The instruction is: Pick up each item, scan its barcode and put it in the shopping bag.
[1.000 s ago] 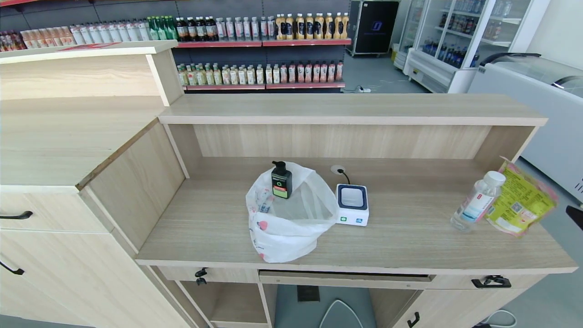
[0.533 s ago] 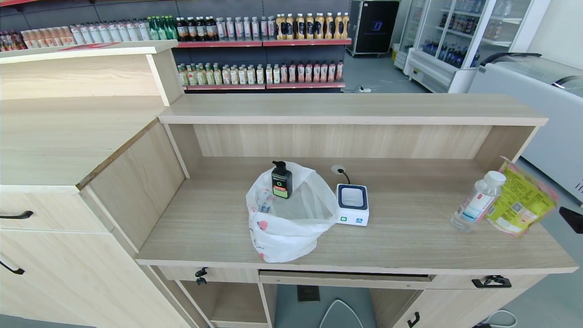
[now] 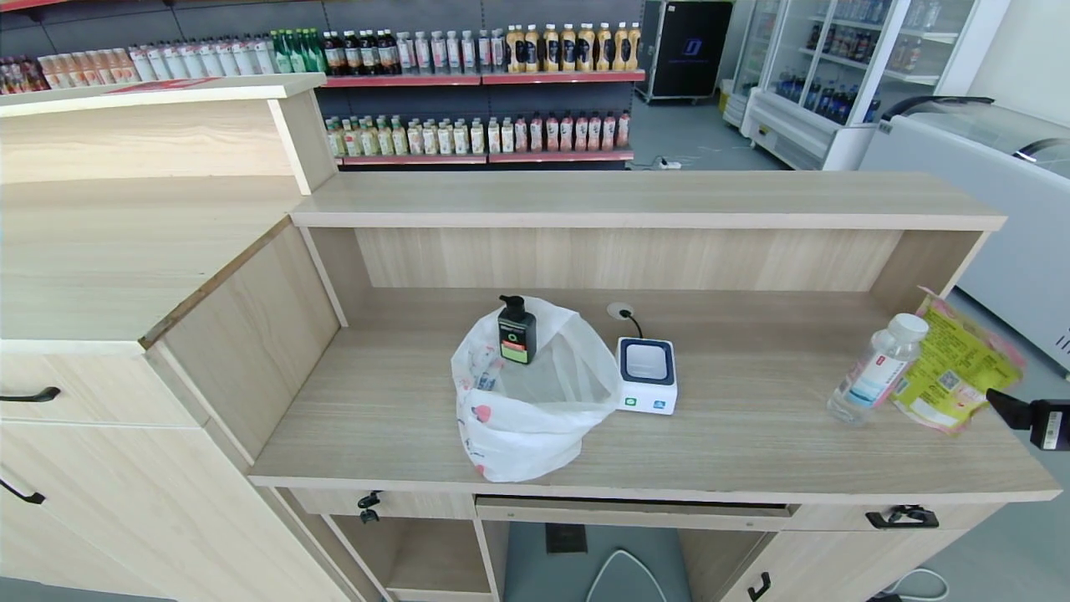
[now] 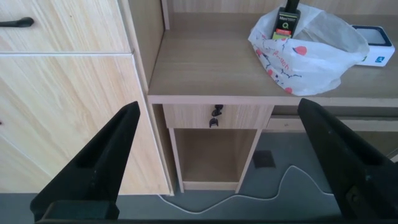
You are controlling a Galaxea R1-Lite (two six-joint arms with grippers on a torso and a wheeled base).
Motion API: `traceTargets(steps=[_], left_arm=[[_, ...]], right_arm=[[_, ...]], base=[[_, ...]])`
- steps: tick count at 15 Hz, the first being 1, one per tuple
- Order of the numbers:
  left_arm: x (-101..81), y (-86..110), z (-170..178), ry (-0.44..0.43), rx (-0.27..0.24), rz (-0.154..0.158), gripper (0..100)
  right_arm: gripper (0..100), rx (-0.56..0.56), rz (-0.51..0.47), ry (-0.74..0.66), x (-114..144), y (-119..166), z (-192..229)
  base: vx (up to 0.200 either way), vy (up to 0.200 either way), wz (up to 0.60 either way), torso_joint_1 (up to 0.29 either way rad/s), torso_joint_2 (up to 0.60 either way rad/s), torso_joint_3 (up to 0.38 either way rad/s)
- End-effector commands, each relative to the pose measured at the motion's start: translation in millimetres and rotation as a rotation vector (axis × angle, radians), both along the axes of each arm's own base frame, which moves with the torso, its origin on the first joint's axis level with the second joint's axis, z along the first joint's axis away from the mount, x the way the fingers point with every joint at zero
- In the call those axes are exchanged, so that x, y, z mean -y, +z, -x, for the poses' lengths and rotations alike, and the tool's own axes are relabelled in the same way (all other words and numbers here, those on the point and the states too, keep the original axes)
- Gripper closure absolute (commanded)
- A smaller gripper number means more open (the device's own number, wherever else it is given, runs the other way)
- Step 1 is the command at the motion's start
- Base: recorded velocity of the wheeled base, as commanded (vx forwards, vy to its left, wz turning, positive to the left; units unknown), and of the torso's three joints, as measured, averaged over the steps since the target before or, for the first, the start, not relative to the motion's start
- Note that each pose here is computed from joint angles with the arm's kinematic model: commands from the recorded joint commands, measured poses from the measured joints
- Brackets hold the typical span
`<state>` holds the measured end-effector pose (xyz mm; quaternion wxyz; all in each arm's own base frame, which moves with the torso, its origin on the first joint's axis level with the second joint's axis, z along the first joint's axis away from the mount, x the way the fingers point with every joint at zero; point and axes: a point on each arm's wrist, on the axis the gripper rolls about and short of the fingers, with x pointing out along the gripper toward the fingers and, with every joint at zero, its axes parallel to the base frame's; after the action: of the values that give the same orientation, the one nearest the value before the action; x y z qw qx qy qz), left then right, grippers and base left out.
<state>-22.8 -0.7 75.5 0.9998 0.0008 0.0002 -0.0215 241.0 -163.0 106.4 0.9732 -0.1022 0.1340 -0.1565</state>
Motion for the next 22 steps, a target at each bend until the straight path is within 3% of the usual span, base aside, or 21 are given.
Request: traceTargets(steps=[1,6,10,18,22], left_arm=[[0.0,0.0,0,0.0,-0.001,0.0,0],[0.0,0.0,0,0.0,-0.001,0.0,0],[0.0,0.0,0,0.0,-0.001,0.002,0],[0.0,0.0,0,0.0,0.0,0.0,0],[0.0,0.0,0,0.0,-0.001,0.0,0]], right_arm=[[0,-0.014,-0.004,0.053,1,-13,-30],[0,-0.005,0.001,0.184,-24,-23,-74],[0,-0.017,0.005,0.246,-45,-31,-85],[0,-0.041,0.035,0.28,-50,-53,-103],[0,-0.026,0.121,0.325,-56,-69,-116]], base=[[0.0,0.0,0.0,0.0,0.0,0.0],[0.0,0.0,0.0,0.0,0.0,0.0],[0.0,0.0,0.0,0.0,0.0,0.0],[0.0,0.0,0.0,0.0,0.0,0.0],[0.0,0.0,0.0,0.0,0.0,0.0]])
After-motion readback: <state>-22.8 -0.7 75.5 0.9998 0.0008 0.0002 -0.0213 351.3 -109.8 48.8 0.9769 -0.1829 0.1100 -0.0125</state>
